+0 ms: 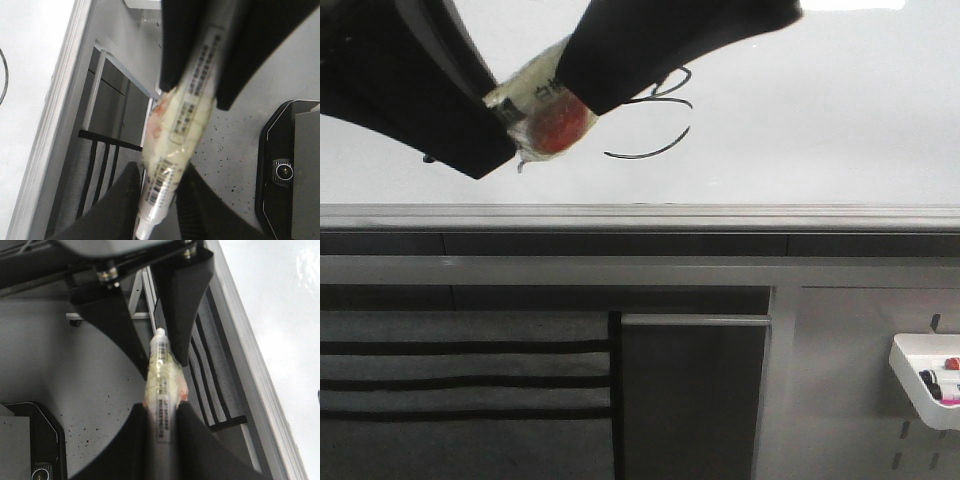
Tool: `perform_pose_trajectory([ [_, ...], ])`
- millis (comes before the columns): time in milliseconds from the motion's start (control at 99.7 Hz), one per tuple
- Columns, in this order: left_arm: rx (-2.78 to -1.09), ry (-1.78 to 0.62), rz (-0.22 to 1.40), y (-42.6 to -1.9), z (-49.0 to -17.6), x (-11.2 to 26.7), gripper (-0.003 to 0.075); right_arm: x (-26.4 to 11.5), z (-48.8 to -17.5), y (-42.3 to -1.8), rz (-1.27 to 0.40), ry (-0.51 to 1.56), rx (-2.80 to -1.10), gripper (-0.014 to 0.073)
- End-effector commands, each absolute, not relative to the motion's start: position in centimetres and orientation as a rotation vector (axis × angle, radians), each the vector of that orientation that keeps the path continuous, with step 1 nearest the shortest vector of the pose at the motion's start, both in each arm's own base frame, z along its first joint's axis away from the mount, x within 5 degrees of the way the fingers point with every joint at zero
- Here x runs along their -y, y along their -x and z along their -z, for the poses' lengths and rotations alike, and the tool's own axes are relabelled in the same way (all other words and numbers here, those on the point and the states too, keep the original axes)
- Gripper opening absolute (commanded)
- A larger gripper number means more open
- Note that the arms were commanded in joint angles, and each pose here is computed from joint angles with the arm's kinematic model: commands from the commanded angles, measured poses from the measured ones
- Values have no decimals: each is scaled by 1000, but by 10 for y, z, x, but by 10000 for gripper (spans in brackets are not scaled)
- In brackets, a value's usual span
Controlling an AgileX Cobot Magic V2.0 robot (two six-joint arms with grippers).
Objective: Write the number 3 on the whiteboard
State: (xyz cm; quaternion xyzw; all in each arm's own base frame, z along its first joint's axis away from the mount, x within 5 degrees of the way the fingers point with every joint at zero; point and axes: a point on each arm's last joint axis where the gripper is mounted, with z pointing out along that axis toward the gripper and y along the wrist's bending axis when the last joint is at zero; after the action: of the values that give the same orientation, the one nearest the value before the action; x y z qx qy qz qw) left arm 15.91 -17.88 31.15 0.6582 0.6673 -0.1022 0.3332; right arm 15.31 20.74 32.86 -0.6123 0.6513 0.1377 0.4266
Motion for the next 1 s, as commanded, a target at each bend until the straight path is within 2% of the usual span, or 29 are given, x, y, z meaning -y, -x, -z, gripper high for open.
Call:
perform_pose_trajectory([
  [0,-1682,-1642,289,-159,-329,182,65,-207,-347,-154,-347,1451,-1554,-59],
  [190,-1682,-1642,289,-159,-329,182,-19,-207,-347,-154,-347,1451,-1554,-59],
  [331,-1682,-1642,289,-159,-329,182,-18,-207,-347,-154,-347,1451,-1554,-29],
  [401,-1682,-1642,289,-159,-329,182,-18,-207,-347,-154,-347,1451,-1554,49],
  [551,-1682,-1643,287,-159,-329,182,-18,-207,-347,-154,-347,1451,-1554,280],
  [622,-1674,-1651,266,-160,-329,182,-18,-206,-348,-153,-348,1448,-1550,341],
  [702,-1682,-1635,239,-164,-329,178,-18,-199,-356,-151,-333,1427,-1530,353],
  [822,-1752,-1461,208,-183,-333,165,-18,-175,-374,-149,-300,1337,-1510,352],
  [993,-1900,-945,185,-224,-341,126,-18,-131,-401,-141,-246,1153,-1510,352],
])
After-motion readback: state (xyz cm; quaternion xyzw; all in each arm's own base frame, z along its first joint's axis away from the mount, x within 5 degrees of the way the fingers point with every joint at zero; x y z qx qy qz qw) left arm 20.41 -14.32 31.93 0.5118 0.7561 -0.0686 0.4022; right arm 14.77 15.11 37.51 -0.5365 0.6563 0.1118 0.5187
